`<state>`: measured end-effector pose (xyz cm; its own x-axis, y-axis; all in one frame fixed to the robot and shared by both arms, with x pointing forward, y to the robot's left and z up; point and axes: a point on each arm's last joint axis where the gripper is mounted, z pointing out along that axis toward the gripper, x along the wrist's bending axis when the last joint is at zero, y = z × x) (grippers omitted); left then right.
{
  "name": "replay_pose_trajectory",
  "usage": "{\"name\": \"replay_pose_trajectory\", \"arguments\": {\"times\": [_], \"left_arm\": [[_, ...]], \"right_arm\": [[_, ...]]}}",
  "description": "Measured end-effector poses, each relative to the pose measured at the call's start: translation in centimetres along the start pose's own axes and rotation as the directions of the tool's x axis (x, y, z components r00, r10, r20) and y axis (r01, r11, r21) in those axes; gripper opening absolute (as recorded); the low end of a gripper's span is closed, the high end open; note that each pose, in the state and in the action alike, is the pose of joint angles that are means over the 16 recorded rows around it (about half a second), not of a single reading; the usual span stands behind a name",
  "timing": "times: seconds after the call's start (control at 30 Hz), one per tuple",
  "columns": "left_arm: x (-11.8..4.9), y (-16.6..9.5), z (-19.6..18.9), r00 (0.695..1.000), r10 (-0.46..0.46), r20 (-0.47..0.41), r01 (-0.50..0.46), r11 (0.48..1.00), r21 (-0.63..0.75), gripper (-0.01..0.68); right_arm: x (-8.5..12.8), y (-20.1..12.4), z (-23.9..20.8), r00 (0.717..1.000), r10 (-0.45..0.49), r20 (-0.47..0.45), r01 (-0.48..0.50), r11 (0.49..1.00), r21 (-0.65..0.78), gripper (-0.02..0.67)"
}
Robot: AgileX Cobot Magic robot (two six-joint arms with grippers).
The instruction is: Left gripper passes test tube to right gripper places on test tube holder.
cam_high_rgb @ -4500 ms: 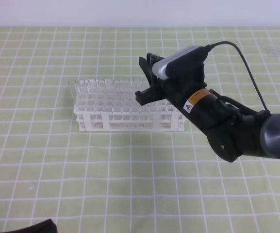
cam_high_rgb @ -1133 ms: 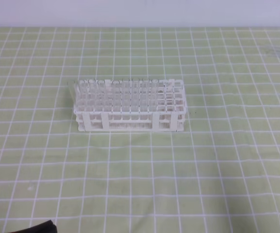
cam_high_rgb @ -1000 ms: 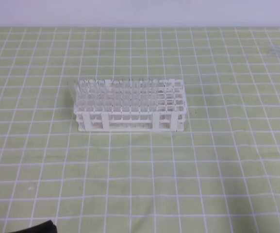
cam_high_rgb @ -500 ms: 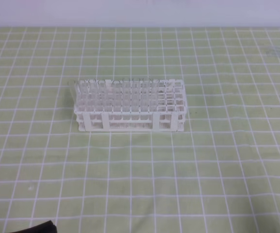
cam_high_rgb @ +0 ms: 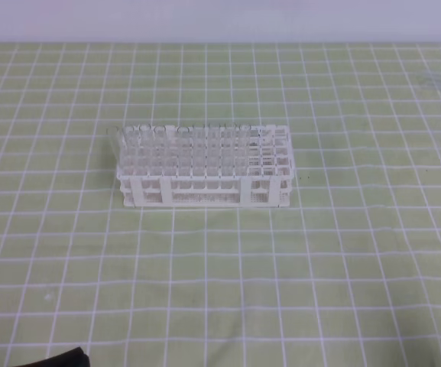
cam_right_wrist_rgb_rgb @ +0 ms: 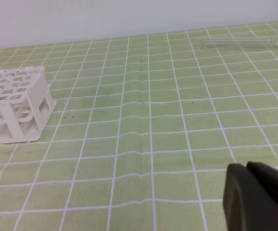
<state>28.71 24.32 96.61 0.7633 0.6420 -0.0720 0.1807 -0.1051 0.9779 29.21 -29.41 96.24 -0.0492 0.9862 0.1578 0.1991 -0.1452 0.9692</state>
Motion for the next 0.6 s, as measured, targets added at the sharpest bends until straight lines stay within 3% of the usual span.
{"name": "replay_pose_trajectory", "arguments": {"times": [0.37, 0.6], "left_arm": [[0.2, 0.2, -0.1, 1.0, -0.002, -0.021, 0.002, 1.0, -0.026, -0.003], [1.3, 0.9, -0.7, 0.982, -0.067, -0.175, 0.043, 0.989, -0.138, -0.002]], "right_arm": [[0.0, 0.0, 0.0, 1.0, 0.001, 0.0, -0.001, 1.0, -0.001, -0.016], [0.0, 0.0, 0.0, 1.0, 0.001, -0.001, -0.001, 1.0, -0.002, -0.016]]}}
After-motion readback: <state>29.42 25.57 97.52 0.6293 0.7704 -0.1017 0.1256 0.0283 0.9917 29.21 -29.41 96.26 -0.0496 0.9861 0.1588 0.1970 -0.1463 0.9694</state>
